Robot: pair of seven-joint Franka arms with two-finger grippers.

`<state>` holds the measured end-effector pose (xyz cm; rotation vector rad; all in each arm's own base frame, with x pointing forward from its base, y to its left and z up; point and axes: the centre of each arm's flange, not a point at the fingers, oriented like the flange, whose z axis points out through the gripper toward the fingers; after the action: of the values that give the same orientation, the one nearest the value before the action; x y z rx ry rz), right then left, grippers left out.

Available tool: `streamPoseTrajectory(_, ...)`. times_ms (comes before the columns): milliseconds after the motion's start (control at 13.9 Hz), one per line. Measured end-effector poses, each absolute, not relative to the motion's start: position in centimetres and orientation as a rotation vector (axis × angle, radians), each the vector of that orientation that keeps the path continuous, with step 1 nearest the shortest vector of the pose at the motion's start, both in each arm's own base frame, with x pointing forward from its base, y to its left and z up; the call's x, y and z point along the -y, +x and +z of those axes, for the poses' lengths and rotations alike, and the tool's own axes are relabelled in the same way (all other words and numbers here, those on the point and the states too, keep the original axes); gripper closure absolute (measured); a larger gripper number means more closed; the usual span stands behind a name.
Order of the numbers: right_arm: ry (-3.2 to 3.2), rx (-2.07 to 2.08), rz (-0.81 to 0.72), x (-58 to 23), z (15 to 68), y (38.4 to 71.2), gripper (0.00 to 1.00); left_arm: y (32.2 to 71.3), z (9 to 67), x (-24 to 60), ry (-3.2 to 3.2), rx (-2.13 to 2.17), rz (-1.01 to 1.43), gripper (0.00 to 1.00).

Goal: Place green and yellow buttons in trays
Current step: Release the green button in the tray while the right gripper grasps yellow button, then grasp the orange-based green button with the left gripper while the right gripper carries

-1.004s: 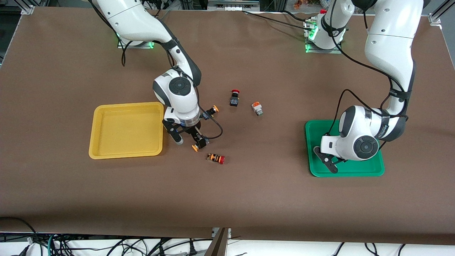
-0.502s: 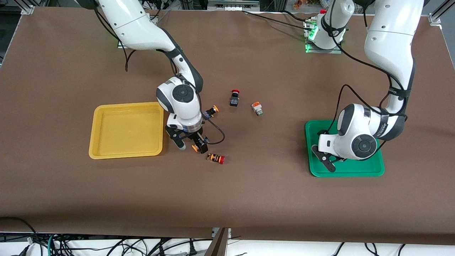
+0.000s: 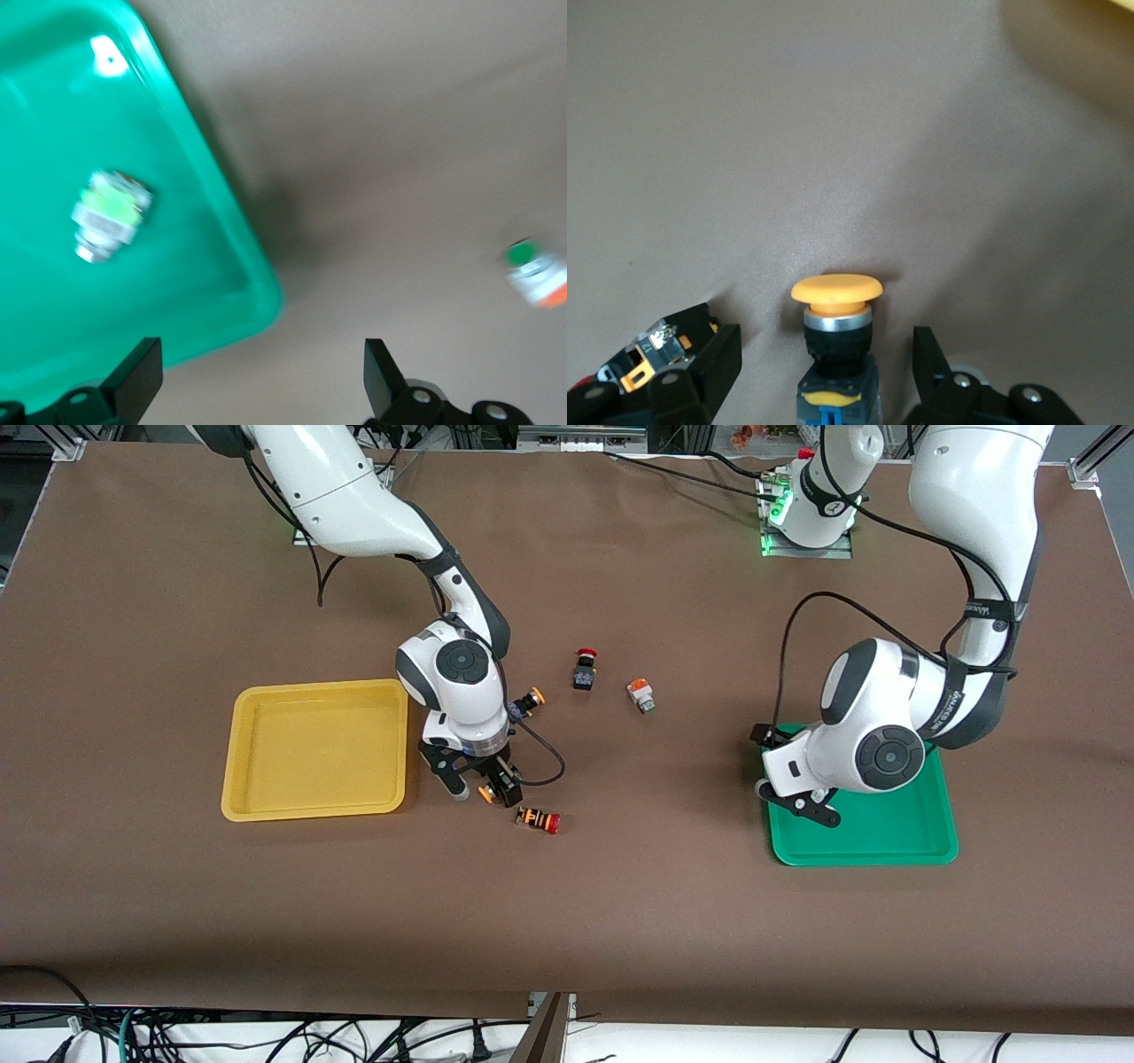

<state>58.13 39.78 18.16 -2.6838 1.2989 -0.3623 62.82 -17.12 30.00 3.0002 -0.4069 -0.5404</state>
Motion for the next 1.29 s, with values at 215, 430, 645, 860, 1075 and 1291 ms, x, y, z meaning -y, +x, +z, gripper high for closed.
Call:
streamPoseTrajectory(215,-2.679,-1.289,-0.359,-39.9,17.1,57.9,0.44,61.6,31.0,20.6,3.015,-0.011,-0.584,0.0)
streamPoseTrajectory(430,-2.669,-1.282,-0.363,-40.0,17.1,58.0,0.67,59.1,30.4,25.8,3.02,-0.255,-0.608,0.0)
streamPoseTrajectory(645,-2.656,-1.287,-0.38,-39.4,17.5,58.6,0.67,56.4,26.7,29.1,2.991,-0.411,-0.523,0.0)
streamPoseTrajectory(860,-2.7,-1.242,-0.408,-38.1,19.4,60.2,0.67,53.5,23.9,31.0,2.96,-0.501,-0.466,0.0)
streamPoseTrajectory(1075,-2.884,-1.105,-0.393,-35.0,23.3,61.7,0.67,51.3,23.1,33.6,2.915,-0.604,-0.423,0.0)
streamPoseTrajectory(1291,-2.97,-0.931,-0.239,-30.9,27.3,63.0,0.67,48.2,21.0,35.3,2.902,-0.608,-0.393,0.0)
